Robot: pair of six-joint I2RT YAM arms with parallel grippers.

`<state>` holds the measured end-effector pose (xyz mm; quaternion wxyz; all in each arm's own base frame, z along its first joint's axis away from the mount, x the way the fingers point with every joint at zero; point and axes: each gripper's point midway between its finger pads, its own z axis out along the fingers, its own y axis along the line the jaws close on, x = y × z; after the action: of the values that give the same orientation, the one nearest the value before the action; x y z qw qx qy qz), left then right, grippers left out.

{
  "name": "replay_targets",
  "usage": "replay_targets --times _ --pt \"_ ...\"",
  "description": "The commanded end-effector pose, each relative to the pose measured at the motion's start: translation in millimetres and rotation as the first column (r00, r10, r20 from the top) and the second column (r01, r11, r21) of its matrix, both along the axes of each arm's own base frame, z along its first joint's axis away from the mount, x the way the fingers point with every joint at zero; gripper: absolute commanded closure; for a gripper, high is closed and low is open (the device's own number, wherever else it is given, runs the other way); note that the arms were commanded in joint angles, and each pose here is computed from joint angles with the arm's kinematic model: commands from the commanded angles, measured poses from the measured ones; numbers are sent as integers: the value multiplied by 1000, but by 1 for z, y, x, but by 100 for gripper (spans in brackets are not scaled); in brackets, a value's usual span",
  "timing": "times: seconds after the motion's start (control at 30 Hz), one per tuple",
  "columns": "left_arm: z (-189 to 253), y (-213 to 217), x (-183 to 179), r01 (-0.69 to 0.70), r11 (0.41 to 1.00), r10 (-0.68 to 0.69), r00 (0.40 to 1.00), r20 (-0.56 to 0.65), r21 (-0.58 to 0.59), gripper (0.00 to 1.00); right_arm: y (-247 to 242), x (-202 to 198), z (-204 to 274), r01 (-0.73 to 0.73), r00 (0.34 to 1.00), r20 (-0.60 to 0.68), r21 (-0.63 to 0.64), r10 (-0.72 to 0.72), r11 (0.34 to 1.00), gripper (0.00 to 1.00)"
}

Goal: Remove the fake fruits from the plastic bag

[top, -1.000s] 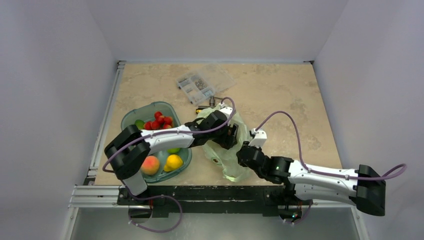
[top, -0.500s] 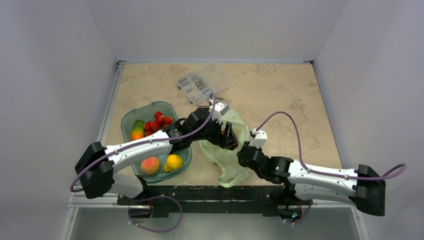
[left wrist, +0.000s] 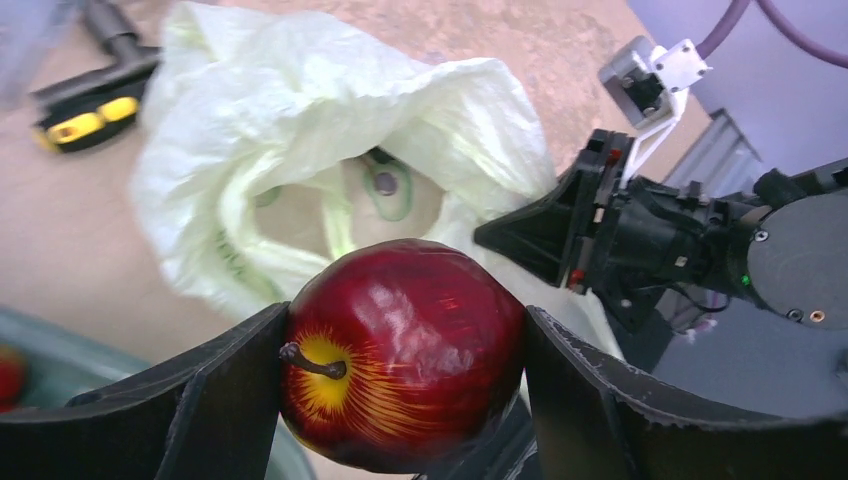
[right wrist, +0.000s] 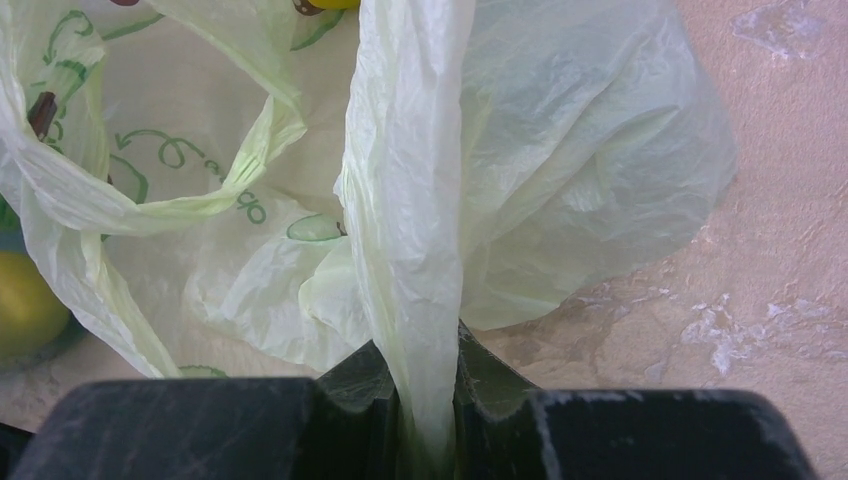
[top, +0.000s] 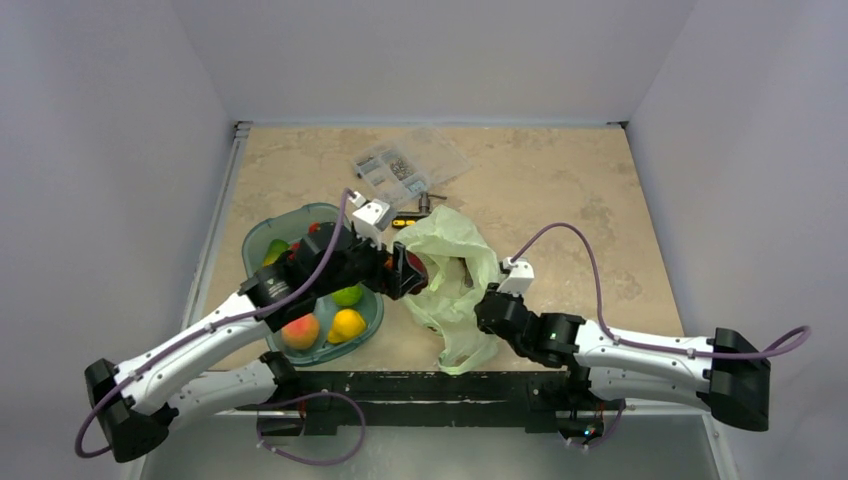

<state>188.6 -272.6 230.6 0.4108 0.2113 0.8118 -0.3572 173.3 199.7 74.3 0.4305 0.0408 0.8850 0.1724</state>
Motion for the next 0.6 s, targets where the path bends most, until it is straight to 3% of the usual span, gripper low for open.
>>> replay_targets --times 0.0,0.1,0.2,0.37,0.57 --pt "2 61 13 -198 965 181 977 112 173 100 -2 9 4 42 999 31 6 -42 999 87" --pt "-11 108 28 -425 866 392 904 169 263 100 -1 9 3 40 999 30 -1 -40 999 87" --pt "-38 152 34 -618 699 588 783 203 361 100 0 9 2 37 999 28 -4 -37 999 87" --pt "-82 192 25 -757 458 775 597 208 467 100 0 9 1 34 999 25 -9 -34 999 88" --pt "-119 204 16 -804 331 863 469 185 494 100 1 9 0 29 999 22 -8 -29 1000 88"
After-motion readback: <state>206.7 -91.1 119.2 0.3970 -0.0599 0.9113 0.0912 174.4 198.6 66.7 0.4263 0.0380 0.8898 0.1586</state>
